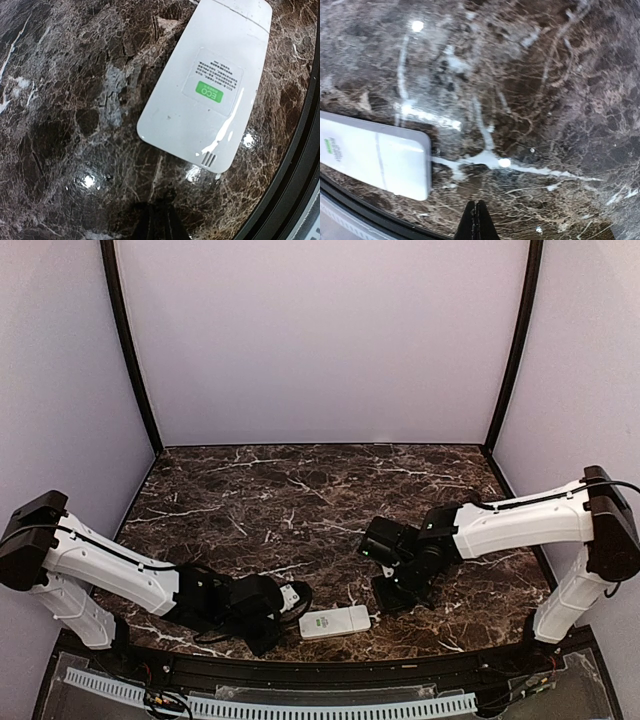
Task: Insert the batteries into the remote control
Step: Press the battery cover on the remote control.
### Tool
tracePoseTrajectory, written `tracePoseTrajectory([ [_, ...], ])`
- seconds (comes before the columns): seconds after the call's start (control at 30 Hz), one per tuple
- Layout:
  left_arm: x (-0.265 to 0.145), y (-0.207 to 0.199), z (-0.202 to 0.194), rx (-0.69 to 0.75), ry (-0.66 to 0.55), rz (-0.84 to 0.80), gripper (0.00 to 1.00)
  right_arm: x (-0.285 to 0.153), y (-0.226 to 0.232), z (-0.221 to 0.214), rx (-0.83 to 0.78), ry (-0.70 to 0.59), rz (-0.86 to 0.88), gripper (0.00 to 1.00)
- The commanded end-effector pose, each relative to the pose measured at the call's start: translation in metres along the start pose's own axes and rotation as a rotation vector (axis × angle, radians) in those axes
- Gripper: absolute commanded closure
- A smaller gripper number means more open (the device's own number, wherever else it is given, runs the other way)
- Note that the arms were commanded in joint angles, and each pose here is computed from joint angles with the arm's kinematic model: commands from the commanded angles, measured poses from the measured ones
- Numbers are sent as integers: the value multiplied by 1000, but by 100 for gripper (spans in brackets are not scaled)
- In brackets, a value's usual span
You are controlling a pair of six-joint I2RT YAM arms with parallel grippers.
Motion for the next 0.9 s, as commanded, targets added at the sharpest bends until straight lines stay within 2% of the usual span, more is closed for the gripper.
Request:
tracePoseTrajectory([
  [0.0,7,6,-12,1,57,31,92,17,-25,-17,59,67,-124,100],
  [0.17,12,5,-14,4,70,27,93,44,-18,-21,47,116,-125,100],
  [0.4,12,5,-15,2,68,25,93,53,-9,-28,28,142,-138,100],
  [0.57,19,-1,-12,24,86,6,95,63,23,-23,-15,136,-88,100],
  [0.7,25,-21,3,47,81,-91,99,73,59,-14,-65,142,-27,100],
  [0.87,23,-26,11,45,45,-108,99,69,65,-9,-63,115,1,100],
])
Point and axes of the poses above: each gripper's point midway between its finger pads, its own x axis out along the fingers, its own y axis along the line the jaws close on, z = x × y, the point moved 5 cm from there along -x, back along the fingers, and after that the axes turned 7 degrees about -x, right-handed, at the moved point
